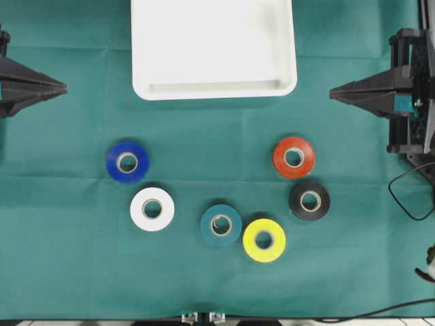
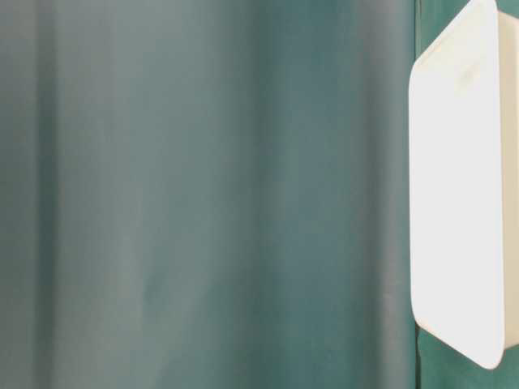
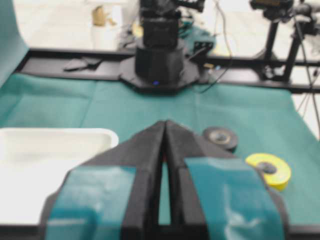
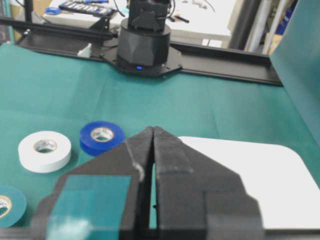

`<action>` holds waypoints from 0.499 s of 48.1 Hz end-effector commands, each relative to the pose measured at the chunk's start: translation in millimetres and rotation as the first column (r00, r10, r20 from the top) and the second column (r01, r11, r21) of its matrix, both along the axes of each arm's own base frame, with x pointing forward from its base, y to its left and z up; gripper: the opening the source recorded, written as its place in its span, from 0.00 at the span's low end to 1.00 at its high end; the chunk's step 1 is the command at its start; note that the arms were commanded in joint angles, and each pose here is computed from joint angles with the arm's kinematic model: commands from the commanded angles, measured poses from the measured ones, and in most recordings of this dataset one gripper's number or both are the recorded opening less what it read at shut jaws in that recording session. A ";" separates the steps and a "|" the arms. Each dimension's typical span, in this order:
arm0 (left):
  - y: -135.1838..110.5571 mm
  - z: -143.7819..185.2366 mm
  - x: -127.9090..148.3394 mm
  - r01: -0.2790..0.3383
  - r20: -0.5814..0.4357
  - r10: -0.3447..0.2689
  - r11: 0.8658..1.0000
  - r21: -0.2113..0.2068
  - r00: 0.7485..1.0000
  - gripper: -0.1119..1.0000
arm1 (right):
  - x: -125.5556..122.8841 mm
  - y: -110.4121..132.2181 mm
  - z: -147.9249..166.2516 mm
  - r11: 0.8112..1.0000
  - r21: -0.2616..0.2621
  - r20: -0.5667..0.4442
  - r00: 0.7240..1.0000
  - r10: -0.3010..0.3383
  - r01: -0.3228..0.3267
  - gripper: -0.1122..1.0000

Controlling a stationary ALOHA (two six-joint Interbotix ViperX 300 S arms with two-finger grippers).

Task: Put the tape alternately from left to right into the white case.
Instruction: 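Move both grippers forward toward the blue and orange-red tape rolls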

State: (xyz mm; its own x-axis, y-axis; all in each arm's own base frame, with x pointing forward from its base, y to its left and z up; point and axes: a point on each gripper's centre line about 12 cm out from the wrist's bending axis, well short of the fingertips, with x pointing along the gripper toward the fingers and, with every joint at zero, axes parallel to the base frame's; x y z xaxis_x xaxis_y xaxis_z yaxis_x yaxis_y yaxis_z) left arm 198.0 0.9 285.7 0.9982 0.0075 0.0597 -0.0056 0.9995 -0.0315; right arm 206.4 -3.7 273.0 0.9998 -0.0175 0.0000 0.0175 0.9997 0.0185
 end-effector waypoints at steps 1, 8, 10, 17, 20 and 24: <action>-0.5 -4.3 1.3 0.003 -0.014 -0.003 1.000 -0.001 1.000 0.01 | 2.7 -0.3 5.0 1.000 0.006 0.012 1.000 -0.001 0.001 0.08; -1.8 -8.6 5.1 0.009 -0.037 -0.009 1.000 -0.001 0.999 0.01 | 5.6 -0.4 -0.7 0.999 0.046 -0.011 1.000 -0.001 0.002 0.08; -3.1 -10.8 7.3 0.015 -0.049 -0.015 1.000 -0.001 0.999 0.01 | 7.7 -0.1 -3.0 0.998 0.063 -0.023 1.000 0.000 0.001 0.08; -6.8 -19.7 14.3 0.032 -0.095 -0.032 0.999 -0.001 0.995 0.04 | 16.2 -0.6 -13.9 0.995 0.096 -0.076 0.997 -0.001 0.008 0.08; -6.8 -23.0 15.5 0.032 -0.107 -0.031 0.999 0.002 0.994 0.10 | 18.8 -0.6 -16.9 0.995 0.096 -0.089 0.996 -0.001 0.009 0.08; -6.5 -26.8 16.2 0.030 -0.121 -0.030 1.000 0.005 0.992 0.21 | 20.8 -0.6 -18.3 0.995 0.097 -0.096 0.995 -0.001 0.010 0.08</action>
State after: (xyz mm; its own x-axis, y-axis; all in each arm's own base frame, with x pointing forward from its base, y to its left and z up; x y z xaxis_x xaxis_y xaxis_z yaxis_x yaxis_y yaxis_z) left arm 213.4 -5.0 262.9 0.9985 -0.0202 -0.0507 0.0189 0.9995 -0.0246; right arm 222.7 -3.9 246.6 0.9923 -0.0169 -0.1224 0.0309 0.9931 0.1128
